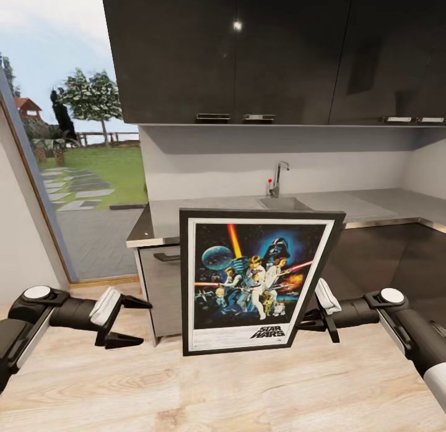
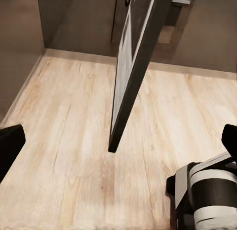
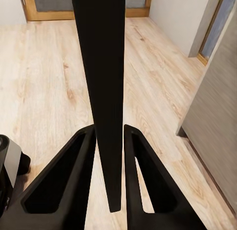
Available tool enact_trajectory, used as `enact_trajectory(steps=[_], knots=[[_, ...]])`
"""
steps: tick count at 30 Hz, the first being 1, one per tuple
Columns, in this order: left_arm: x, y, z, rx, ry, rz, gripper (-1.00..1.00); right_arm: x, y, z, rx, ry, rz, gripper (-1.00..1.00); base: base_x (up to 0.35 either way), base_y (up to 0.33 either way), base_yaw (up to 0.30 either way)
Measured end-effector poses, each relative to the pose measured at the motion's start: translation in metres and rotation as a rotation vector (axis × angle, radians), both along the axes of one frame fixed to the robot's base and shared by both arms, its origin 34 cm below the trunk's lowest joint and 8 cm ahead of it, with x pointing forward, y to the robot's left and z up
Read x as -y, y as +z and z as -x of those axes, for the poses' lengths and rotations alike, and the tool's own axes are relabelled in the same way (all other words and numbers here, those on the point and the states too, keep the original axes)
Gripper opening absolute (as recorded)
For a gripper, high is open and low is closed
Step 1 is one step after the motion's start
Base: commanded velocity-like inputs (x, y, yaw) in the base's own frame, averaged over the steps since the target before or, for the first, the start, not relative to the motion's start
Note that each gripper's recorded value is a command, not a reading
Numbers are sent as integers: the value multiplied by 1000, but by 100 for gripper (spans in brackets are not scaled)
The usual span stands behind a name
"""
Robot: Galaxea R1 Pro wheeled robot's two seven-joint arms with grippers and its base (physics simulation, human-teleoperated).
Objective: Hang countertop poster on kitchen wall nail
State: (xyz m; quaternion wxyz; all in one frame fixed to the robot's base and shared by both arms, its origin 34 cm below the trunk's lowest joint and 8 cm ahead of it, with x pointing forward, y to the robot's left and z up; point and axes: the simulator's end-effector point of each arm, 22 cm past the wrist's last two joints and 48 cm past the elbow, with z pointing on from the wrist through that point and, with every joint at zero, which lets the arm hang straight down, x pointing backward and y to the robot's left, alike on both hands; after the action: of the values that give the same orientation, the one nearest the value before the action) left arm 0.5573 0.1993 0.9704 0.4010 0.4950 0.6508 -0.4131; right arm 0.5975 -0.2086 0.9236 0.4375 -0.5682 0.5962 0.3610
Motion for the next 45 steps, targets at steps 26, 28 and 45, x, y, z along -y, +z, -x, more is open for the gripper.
enact_trajectory(steps=[26, 28, 45], knots=[[-48, -115, -8, -184, 132, 60, 100, 8, 11, -30, -42, -165, -62, -100, 0, 0, 0], [-38, -126, -5, -211, 131, 85, 100, 10, 13, -36, -39, -195, -66, -100, 0, 0, 0], [13, -221, 9, -386, 285, 162, 100, 18, -9, -50, -142, -303, -113, -100, 0, 0, 0]])
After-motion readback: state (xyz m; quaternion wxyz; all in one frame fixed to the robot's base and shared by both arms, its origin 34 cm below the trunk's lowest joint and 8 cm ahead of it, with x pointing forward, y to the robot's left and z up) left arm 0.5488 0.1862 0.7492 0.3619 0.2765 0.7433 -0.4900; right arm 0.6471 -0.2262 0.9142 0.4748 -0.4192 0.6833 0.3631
